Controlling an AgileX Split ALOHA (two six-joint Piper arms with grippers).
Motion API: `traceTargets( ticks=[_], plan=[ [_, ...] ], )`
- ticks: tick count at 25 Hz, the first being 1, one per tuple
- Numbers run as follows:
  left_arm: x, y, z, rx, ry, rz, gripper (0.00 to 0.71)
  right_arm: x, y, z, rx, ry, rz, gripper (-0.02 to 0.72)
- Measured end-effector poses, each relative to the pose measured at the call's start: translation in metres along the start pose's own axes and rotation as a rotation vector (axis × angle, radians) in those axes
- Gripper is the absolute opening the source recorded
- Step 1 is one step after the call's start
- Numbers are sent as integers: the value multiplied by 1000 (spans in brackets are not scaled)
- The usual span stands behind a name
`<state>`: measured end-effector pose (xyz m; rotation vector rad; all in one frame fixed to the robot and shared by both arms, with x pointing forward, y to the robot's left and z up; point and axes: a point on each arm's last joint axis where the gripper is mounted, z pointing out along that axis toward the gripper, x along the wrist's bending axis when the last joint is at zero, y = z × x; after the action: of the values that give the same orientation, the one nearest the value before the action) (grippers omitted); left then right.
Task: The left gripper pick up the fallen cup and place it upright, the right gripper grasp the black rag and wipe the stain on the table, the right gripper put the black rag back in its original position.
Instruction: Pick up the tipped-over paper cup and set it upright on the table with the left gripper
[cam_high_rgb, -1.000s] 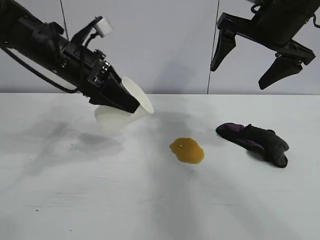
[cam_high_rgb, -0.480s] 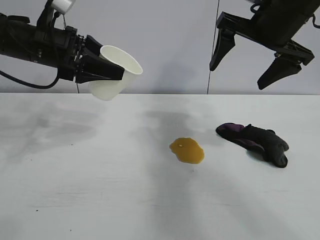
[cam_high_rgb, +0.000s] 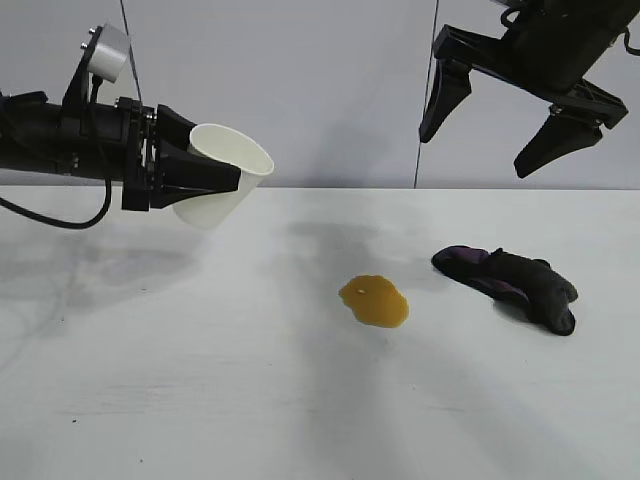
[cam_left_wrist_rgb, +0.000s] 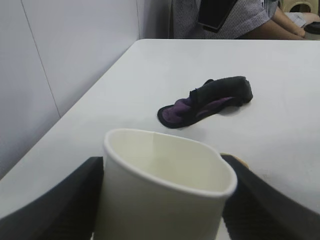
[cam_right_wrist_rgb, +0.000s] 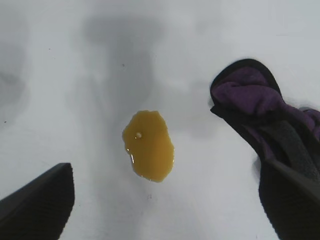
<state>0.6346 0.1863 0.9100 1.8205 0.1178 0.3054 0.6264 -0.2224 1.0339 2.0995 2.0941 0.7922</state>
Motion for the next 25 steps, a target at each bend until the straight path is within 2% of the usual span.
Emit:
traceTargets(
  ticks=[4, 10, 14, 25],
  plan=[
    [-12, -19, -2, 21, -8, -25, 465, 0, 0, 0, -1, 0, -1, 694],
    [-16, -28, -1, 31, -8, -48, 465, 0, 0, 0, -4, 0, -9, 694],
    [-24, -34, -2, 43, -19, -49, 465, 0, 2, 0, -19, -1, -17, 694],
    [-30, -51, 1, 60, -30, -85, 465, 0, 2, 0, -25, -2, -21, 694]
  ],
)
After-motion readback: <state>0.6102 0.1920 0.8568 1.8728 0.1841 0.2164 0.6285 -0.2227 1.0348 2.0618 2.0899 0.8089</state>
